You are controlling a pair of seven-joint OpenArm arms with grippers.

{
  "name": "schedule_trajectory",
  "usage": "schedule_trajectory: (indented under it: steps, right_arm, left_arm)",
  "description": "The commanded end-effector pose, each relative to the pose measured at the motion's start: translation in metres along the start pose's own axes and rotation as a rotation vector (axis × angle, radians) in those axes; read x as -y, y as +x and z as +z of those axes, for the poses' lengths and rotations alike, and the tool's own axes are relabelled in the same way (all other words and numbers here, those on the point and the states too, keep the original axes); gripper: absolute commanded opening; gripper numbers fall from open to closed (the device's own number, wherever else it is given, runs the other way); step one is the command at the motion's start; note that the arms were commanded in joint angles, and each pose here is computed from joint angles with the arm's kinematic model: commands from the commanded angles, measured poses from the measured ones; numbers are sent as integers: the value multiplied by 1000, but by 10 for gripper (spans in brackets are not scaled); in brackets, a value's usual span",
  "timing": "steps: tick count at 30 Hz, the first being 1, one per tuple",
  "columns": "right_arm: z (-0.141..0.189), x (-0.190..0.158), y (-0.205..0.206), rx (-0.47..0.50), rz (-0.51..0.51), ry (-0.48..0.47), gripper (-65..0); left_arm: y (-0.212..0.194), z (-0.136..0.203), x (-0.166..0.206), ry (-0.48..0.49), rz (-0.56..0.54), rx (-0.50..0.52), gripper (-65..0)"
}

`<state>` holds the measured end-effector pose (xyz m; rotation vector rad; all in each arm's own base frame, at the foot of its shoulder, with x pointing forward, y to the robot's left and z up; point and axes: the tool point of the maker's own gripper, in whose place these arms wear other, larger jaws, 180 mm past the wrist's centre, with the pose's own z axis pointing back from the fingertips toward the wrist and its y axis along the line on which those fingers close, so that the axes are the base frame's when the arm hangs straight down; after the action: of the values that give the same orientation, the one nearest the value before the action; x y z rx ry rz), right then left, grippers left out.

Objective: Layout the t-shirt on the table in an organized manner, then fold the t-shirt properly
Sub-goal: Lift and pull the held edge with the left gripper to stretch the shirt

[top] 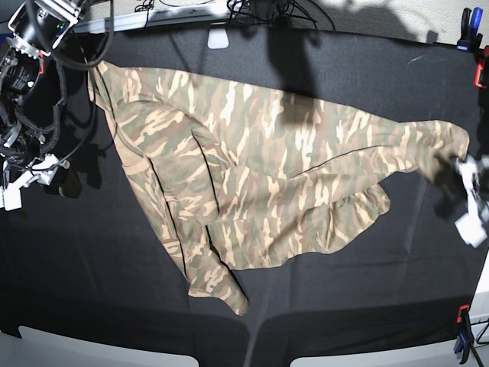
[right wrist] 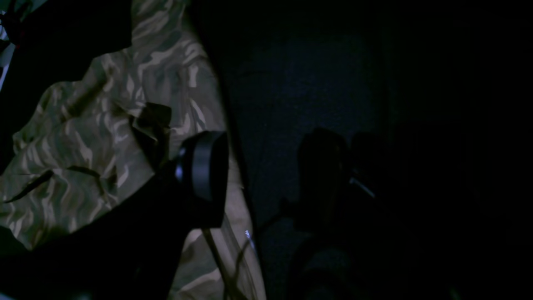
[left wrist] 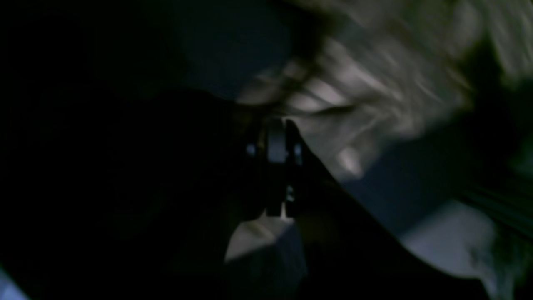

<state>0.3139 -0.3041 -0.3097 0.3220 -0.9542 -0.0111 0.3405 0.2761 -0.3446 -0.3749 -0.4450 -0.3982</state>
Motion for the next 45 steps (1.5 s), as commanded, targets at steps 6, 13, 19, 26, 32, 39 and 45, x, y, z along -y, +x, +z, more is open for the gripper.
schedule_trajectory:
  steps: [6, 13, 19, 26, 32, 39, 45]
  right_arm:
    - [6, 1, 22, 60, 33, 2, -342]
    - [6, 0, 23, 63, 33, 2, -343]
    - [6, 0, 23, 63, 33, 2, -343]
    - [6, 0, 23, 66, 33, 3, -343]
    - [6, 0, 23, 67, 33, 2, -343]
    - [6, 0, 24, 70, 33, 2, -343]
    - [6, 0, 26, 81, 33, 3, -343]
  left_arm:
    - [56, 24, -23, 115, 60, 236, -650]
    - [65, 24, -51, 290, 117, 311, -650]
    - [59, 22, -40, 380, 28, 304, -650]
    - [46, 38, -7, 565, -78, 328, -650]
    - [-6, 20, 21, 542, -102, 227, -650]
    - [-72, 7, 37, 530, -21, 122, -650]
    - [-99, 29, 72, 515, -40, 109, -650]
